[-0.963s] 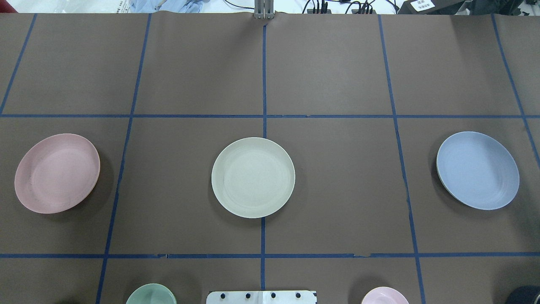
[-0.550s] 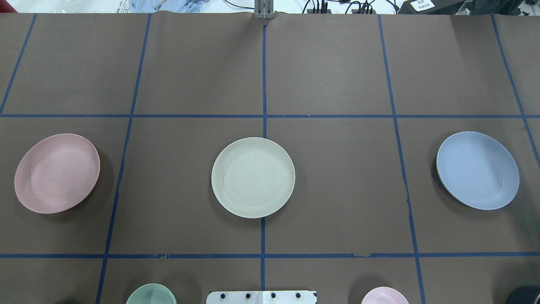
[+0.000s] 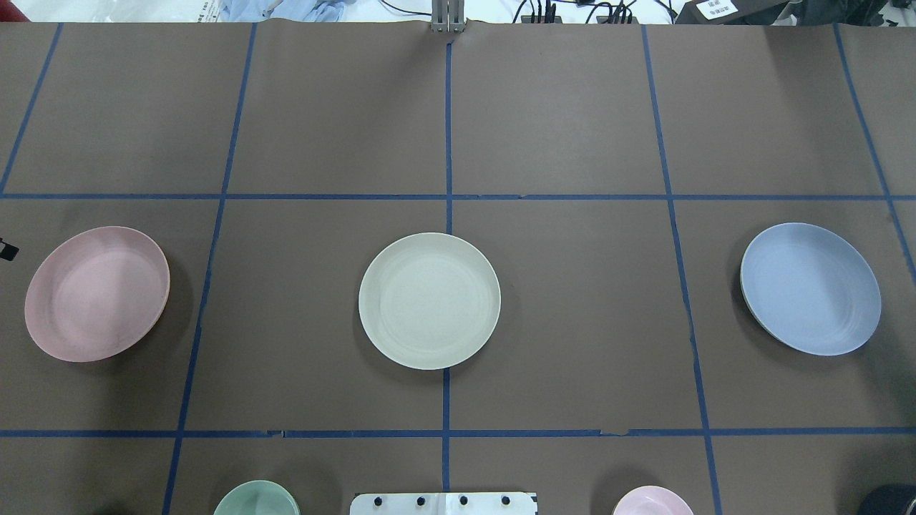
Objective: Stack three plates with pink and blue
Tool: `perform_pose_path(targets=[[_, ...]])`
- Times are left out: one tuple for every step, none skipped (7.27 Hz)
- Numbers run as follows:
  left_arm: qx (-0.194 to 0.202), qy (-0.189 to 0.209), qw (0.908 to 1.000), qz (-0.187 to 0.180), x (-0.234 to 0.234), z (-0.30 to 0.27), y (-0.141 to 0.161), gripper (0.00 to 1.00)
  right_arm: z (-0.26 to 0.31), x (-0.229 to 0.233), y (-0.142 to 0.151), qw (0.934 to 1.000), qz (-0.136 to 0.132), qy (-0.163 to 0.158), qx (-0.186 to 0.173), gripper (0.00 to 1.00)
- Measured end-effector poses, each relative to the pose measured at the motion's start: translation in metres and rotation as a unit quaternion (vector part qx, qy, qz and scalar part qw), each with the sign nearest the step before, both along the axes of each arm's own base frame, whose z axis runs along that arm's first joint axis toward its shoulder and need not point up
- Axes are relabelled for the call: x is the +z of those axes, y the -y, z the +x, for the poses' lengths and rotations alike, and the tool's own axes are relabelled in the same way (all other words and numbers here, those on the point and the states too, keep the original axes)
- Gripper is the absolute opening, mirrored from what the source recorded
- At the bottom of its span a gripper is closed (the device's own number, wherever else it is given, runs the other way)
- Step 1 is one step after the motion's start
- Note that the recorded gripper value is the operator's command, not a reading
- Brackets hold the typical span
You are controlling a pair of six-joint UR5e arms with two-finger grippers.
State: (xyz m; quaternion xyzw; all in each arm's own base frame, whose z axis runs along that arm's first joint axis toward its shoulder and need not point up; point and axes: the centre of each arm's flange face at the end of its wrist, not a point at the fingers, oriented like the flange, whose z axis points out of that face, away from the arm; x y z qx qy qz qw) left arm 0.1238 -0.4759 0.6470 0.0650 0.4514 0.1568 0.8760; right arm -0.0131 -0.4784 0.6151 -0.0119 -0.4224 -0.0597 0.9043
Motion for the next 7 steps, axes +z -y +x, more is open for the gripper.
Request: perform_pose_path(targets=[[0.019, -0.006, 0.9998, -0.007, 0.004, 0.016, -0.005, 0.98, -0.005, 0.0, 0.0, 1.0, 0.004, 0.001, -0.005, 1.0], [0.03, -0.012, 0.9994, -0.01, 0.004, 0.026, -0.007, 0.89, -0.007, 0.002, 0.0, 1.0, 0.005, 0.001, -0.007, 1.0], [0.035, -0.014, 0.9992, -0.013, 0.005, 0.031, -0.008, 0.83, -0.007, 0.004, 0.0, 1.0, 0.003, 0.001, -0.007, 1.0], [0.035, -0.013, 0.9991, -0.019, 0.009, 0.033, -0.008, 0.79, -0.008, 0.006, 0.0, 1.0, 0.001, 0.002, -0.007, 1.0], [0.034, -0.011, 0.999, -0.029, 0.014, 0.036, -0.009, 0.79, -0.008, 0.008, 0.0, 1.0, -0.001, 0.002, -0.008, 1.0], [0.031, -0.008, 0.9986, -0.041, 0.02, 0.038, -0.01, 0.77, -0.009, 0.009, -0.001, 1.0, -0.003, 0.003, -0.008, 1.0], [0.027, -0.006, 0.9983, -0.052, 0.023, 0.039, -0.01, 0.48, -0.009, 0.01, -0.001, 0.9999, -0.004, 0.005, -0.008, 1.0]])
